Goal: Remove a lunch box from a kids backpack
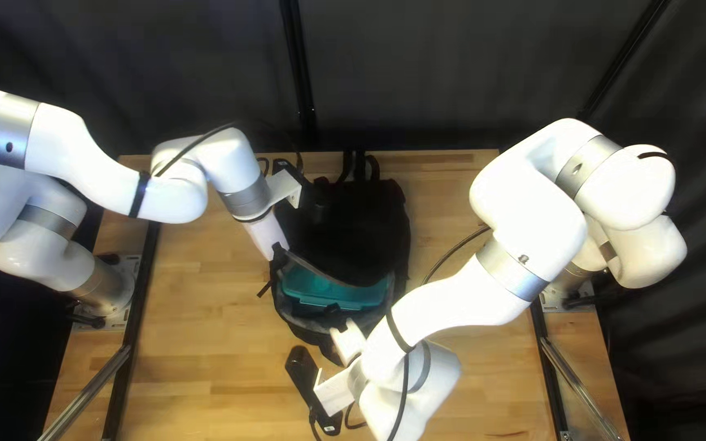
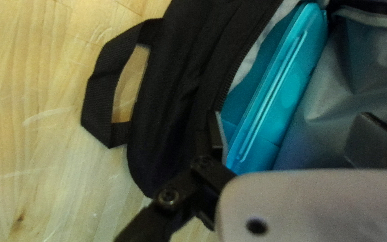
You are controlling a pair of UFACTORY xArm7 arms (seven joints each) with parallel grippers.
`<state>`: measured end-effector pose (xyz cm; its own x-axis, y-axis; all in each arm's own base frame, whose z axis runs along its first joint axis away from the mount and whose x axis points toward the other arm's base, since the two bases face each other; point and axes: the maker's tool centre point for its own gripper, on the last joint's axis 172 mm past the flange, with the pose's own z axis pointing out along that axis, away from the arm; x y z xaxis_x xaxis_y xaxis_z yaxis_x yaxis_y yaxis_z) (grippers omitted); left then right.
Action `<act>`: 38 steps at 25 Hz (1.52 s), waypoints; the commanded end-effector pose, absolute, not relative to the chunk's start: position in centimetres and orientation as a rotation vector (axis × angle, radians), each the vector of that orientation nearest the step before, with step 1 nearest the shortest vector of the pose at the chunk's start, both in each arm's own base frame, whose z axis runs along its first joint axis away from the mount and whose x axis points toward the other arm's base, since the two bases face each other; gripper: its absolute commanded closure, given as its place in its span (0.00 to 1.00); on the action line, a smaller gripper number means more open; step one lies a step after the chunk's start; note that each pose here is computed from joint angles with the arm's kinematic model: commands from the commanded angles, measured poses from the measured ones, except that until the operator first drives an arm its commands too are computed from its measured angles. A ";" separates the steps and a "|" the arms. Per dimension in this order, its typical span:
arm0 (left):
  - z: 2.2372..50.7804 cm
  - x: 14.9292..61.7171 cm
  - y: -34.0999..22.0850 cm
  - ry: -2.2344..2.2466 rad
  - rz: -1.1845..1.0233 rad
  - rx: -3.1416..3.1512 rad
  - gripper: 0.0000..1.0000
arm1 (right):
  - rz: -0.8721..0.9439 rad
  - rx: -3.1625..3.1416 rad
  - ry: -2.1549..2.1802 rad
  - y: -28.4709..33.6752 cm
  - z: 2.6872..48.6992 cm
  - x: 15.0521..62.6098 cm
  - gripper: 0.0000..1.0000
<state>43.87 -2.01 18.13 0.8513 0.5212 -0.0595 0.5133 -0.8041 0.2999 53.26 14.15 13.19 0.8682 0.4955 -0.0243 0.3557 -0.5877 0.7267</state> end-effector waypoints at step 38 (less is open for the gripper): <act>18.1 44.5 -1.7 0.763 0.054 2.710 1.00 | 0.227 2.256 0.644 9.5 10.7 54.2 1.00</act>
<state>44.48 -1.68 18.14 0.8559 0.5146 -0.0510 0.5025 -0.8043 0.3173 54.16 9.62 10.79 0.8557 0.5163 -0.0349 0.3790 -0.5793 0.7216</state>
